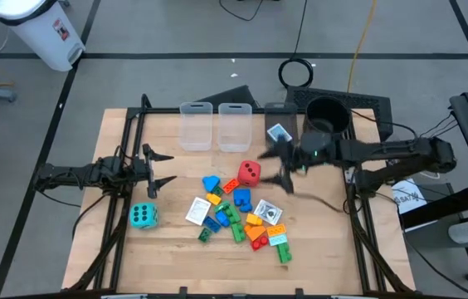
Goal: Pick & Place Toys
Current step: Put the black deck of cards into the black bin
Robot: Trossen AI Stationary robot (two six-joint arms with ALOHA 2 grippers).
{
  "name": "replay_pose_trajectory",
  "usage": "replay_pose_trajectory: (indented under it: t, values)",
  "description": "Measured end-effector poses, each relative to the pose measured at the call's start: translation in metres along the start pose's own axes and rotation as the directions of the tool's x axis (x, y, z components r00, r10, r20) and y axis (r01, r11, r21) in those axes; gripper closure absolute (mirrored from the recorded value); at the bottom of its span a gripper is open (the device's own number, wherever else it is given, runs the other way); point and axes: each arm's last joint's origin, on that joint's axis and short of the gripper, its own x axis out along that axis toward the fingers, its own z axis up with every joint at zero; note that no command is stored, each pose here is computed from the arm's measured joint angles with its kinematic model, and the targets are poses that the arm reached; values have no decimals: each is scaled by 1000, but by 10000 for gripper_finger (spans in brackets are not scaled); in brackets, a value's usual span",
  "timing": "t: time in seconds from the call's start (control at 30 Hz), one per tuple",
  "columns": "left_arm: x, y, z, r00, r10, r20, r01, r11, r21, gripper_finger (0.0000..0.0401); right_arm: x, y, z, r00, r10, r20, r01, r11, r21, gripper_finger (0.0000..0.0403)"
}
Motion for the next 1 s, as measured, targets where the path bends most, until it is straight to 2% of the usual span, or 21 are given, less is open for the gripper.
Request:
replay_pose_trajectory:
  t: [0.2,0.37,0.47,0.57,0.7,0.87,1.0]
  values:
    - [0,0,0,1000,0,0,0,1000,0,77,22,57,-14,977,210,-29,-212,974,-84,46]
    - [0,0,0,1000,0,0,0,1000,0,77,40,91,-37,946,303,-112,-315,943,-111,46]
    - [0,0,0,1000,0,0,0,1000,0,77,51,101,-52,959,237,-158,-256,960,-116,46]
    - [0,0,0,1000,0,0,0,1000,0,77,61,102,-71,967,78,-243,-117,982,-148,46]
    - [0,0,0,1000,0,-1,0,1000,0,77,68,99,-98,923,-121,-365,55,981,-187,58]
    - [0,0,0,1000,0,-1,0,1000,0,77,71,93,-121,834,-198,-515,121,976,-179,127]
    - [0,0,0,1000,-1,-1,1,1000,0,77,76,92,-129,818,-206,-537,136,977,-166,216]
